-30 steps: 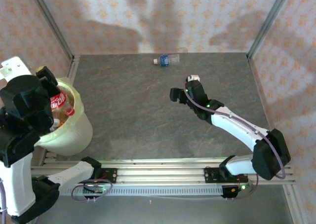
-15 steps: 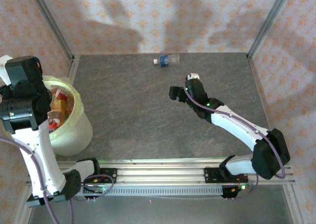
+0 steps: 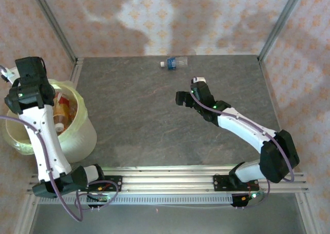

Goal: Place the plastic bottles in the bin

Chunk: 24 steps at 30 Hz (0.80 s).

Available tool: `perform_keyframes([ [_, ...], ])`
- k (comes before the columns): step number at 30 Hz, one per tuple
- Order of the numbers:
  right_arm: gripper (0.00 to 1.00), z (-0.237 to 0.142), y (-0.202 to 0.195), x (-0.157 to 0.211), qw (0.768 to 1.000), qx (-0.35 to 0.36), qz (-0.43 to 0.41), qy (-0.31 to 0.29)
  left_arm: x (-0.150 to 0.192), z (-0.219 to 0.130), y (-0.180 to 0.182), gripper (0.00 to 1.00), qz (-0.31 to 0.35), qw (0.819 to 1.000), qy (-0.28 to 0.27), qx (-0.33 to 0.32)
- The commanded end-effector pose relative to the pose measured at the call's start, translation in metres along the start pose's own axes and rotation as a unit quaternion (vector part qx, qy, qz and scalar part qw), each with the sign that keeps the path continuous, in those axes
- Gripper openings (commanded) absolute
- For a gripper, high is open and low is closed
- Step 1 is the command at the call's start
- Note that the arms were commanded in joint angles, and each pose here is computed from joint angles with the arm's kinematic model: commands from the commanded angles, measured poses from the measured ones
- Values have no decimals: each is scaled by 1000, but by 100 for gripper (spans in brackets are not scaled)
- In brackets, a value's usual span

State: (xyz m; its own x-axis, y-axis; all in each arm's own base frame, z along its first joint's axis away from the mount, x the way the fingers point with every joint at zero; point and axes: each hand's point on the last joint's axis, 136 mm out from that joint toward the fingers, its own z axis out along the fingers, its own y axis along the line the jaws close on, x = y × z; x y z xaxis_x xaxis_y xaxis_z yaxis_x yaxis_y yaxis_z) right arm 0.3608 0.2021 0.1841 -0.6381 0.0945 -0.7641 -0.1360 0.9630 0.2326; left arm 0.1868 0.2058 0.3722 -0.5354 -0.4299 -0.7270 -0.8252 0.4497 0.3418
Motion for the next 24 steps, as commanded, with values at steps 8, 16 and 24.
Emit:
perform_keyframes([
  [8, 99, 3, 1, -2, 1000, 4, 7, 12, 24, 33, -34, 79, 9, 998, 48, 36],
  [16, 99, 8, -1, 5, 1000, 10, 7, 24, -5, -7, -16, 97, -45, 996, 10, 70],
  [24, 99, 15, 3, 6, 999, 7, 15, 38, -13, -41, -40, 97, -91, 975, -9, 201],
])
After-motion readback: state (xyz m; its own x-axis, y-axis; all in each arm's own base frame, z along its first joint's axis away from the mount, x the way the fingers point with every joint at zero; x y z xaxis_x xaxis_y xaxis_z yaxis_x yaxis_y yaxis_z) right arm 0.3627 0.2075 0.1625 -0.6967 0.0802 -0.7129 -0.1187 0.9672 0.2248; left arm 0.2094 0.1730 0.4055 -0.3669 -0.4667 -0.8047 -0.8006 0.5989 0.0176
